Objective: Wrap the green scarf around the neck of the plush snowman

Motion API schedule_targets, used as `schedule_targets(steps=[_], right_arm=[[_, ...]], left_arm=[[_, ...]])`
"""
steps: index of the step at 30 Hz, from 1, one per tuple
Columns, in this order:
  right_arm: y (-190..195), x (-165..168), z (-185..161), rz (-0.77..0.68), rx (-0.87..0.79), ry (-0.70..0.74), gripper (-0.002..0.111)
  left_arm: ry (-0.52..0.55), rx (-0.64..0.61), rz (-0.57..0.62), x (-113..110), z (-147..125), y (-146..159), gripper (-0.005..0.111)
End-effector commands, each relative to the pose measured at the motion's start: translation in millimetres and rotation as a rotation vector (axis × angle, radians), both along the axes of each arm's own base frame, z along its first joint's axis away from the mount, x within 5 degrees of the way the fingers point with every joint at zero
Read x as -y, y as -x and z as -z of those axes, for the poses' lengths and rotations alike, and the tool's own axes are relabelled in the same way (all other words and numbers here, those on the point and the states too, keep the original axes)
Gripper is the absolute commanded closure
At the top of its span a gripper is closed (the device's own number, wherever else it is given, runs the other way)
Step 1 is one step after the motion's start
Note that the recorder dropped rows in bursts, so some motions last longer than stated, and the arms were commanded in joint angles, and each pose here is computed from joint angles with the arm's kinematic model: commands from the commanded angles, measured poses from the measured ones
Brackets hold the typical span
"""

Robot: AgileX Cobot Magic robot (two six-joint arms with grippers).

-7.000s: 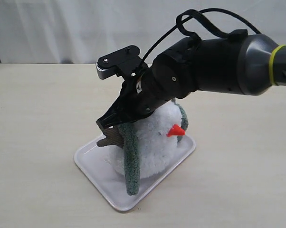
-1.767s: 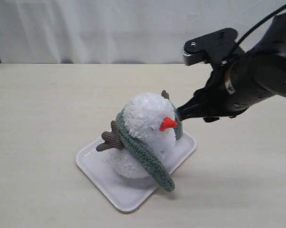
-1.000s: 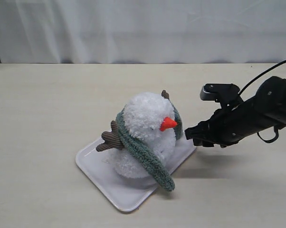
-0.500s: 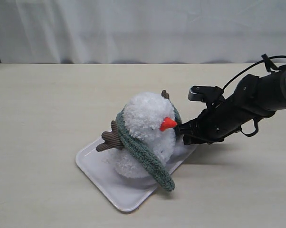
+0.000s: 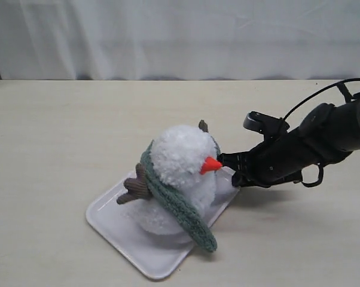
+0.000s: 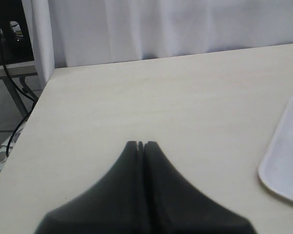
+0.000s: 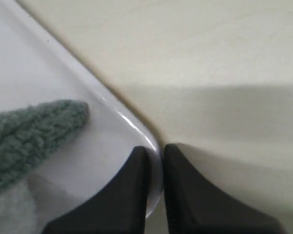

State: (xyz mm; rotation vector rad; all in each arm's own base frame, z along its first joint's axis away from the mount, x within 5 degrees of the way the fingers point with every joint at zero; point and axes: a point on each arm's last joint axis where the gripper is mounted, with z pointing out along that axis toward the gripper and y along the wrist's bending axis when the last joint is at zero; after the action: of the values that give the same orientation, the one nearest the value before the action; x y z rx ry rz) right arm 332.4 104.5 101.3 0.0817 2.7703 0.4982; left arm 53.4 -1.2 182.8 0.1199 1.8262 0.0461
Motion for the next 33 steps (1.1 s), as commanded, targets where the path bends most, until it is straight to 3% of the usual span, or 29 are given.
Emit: schedule_targets(steps=[1, 11, 16, 33], right_arm=[[7, 13, 16, 0.149, 0.035, 0.037, 0.104], [16, 19, 24, 0.420, -0.018, -0.032, 0.104], [27, 15, 30, 0.563, 0.020, 0.050, 0.104], [26, -5, 26, 0.399, 0.035, 0.043, 0.102]], left_arm=[[0.002, 0.015, -0.001, 0, 0, 0, 0.107], [0.002, 0.015, -0.001, 0, 0, 0, 0.107], [0.002, 0.015, -0.001, 0, 0, 0, 0.107], [0.002, 0.015, -0.001, 0, 0, 0, 0.107]])
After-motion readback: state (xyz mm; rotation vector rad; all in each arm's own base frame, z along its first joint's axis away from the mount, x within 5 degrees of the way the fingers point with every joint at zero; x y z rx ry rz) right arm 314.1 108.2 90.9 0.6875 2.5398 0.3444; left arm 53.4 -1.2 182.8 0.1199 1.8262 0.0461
